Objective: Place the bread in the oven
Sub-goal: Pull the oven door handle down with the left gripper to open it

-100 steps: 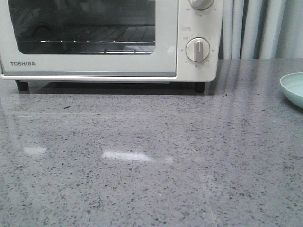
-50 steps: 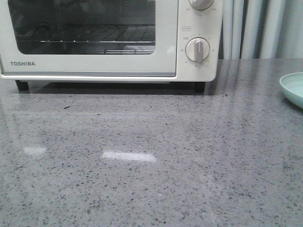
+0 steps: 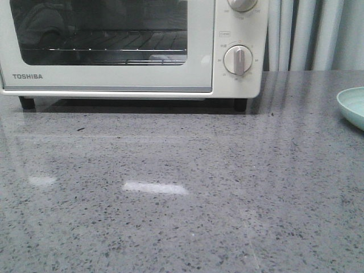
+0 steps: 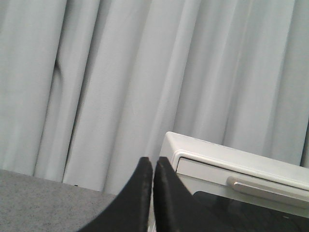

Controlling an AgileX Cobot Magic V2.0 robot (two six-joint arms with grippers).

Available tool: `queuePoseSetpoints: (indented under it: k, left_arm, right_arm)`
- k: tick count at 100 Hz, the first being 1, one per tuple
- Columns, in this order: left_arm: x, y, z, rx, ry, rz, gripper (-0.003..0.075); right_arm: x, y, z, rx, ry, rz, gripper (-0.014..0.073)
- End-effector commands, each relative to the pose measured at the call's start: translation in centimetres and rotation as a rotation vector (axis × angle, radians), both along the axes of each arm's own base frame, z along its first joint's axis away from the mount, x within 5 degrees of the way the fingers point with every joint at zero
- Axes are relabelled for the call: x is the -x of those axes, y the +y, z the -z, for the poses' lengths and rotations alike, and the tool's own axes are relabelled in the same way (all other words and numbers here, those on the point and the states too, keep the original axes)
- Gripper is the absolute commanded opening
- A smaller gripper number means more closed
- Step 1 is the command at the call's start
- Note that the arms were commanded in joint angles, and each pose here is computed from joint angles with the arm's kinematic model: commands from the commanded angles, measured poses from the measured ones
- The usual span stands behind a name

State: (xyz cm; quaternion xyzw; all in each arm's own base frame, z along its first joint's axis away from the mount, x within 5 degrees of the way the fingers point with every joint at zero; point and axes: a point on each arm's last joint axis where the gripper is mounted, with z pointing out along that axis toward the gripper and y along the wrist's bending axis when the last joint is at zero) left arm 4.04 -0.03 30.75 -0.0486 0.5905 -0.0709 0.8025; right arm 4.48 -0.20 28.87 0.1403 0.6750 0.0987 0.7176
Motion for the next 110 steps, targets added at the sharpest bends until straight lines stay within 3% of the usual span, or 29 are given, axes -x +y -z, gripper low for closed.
queuePoseSetpoints:
  k: [1, 25, 36, 54, 85, 110]
  left_arm:
    - [-0.3, 0.0, -2.7, -0.017, -0.026, -0.005, -0.0021]
    - [-2.5, -0.1, -5.7, -0.036, 0.044, -0.005, -0.0021]
    - [-3.9, -0.2, -6.3, -0.040, 0.105, 0.006, -0.0021]
    - [-6.0, -1.2, -7.8, -0.126, 0.142, 0.091, -0.0021]
    - [-11.3, -7.6, -9.5, -0.267, 0.237, 0.424, -0.0021]
    - [-16.4, -11.1, -10.3, -0.281, 0.375, 0.485, -0.0021]
  right_arm:
    - [0.0, 0.0, -3.5, 0.105, -0.024, 0.009, -0.0019]
    - [-1.9, 0.0, -8.2, 0.167, 0.200, -0.024, -0.0019]
    - [-3.0, -0.1, -9.6, 0.262, 0.237, -0.039, -0.0019]
    - [-4.9, 0.2, -11.2, 0.253, 0.282, -0.088, -0.0019]
    - [-8.2, 1.9, -11.9, 0.214, 0.400, -0.262, -0.0019]
    - [-8.8, 2.7, -12.4, 0.226, 0.382, -0.323, -0.0019]
